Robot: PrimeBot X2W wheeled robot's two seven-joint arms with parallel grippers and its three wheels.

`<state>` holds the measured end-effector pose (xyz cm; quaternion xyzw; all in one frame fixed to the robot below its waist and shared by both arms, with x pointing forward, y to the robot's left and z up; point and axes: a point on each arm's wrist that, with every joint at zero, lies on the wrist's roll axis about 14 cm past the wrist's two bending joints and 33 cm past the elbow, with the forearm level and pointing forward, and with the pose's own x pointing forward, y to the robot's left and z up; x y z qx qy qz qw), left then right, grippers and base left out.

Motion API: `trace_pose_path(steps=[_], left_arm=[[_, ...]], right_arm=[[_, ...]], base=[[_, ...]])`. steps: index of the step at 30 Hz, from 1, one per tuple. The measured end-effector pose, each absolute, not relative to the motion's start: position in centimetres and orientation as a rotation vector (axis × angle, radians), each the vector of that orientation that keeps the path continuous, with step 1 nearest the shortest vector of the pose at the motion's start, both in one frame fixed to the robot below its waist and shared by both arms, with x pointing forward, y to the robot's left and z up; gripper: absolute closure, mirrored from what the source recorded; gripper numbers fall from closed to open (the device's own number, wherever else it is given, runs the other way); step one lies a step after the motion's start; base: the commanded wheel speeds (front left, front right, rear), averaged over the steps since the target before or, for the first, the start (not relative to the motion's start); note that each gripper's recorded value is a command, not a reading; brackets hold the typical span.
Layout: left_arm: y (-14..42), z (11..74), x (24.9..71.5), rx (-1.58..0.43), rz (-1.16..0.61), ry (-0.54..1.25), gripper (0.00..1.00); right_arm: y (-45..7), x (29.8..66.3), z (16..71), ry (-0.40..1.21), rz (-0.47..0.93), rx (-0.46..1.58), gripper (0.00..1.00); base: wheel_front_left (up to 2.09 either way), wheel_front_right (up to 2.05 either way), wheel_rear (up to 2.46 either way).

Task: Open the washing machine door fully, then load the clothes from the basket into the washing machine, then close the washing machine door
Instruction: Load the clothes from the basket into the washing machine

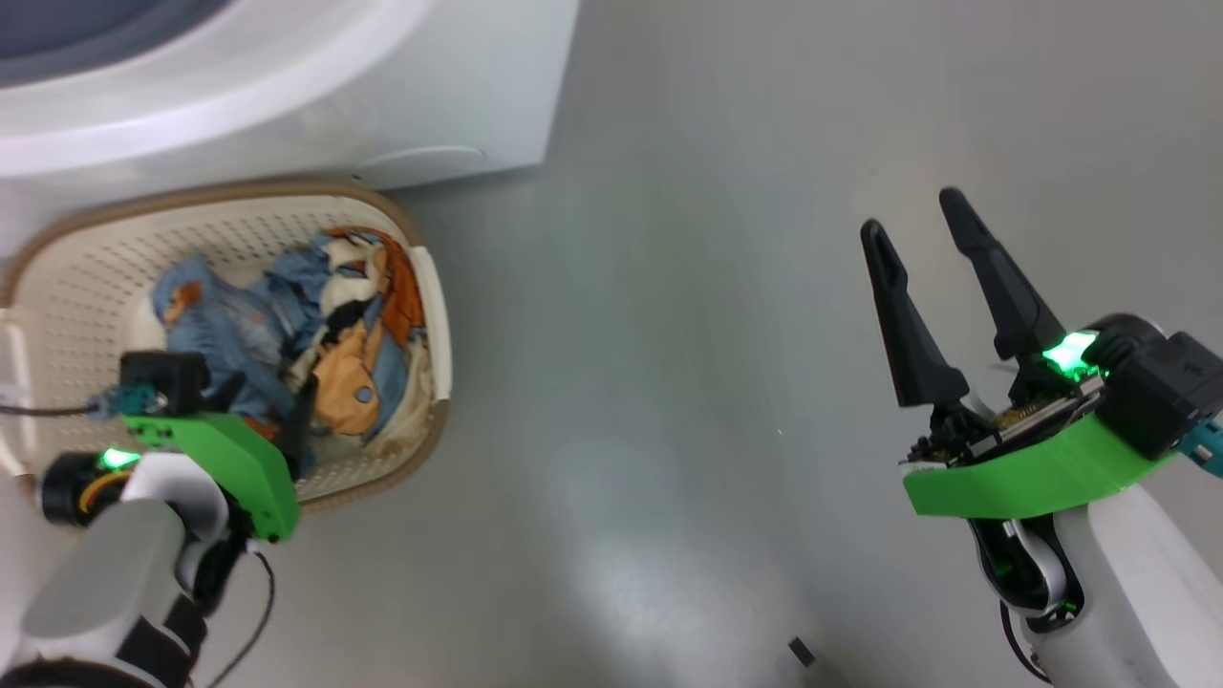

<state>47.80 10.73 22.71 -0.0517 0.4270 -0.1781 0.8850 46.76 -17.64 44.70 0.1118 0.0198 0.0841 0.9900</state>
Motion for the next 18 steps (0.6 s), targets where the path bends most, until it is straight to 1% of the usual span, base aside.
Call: trace_pose_path(steps=[9,18], left_arm=[[9.0,19.2,49.7,-0.09,-0.429,0.941,0.0],[8.2,15.6,49.6,-0.065,-0.48,1.013,0.0]], right_arm=[[-18.3,47.9,43.0,0.061,0.149,0.201,0.0],[-18.1,48.6,41.1,0.097,0.163,0.18,0.0]], base=[[0.0,0.0,0.0],[0.0,0.0,0.0]])
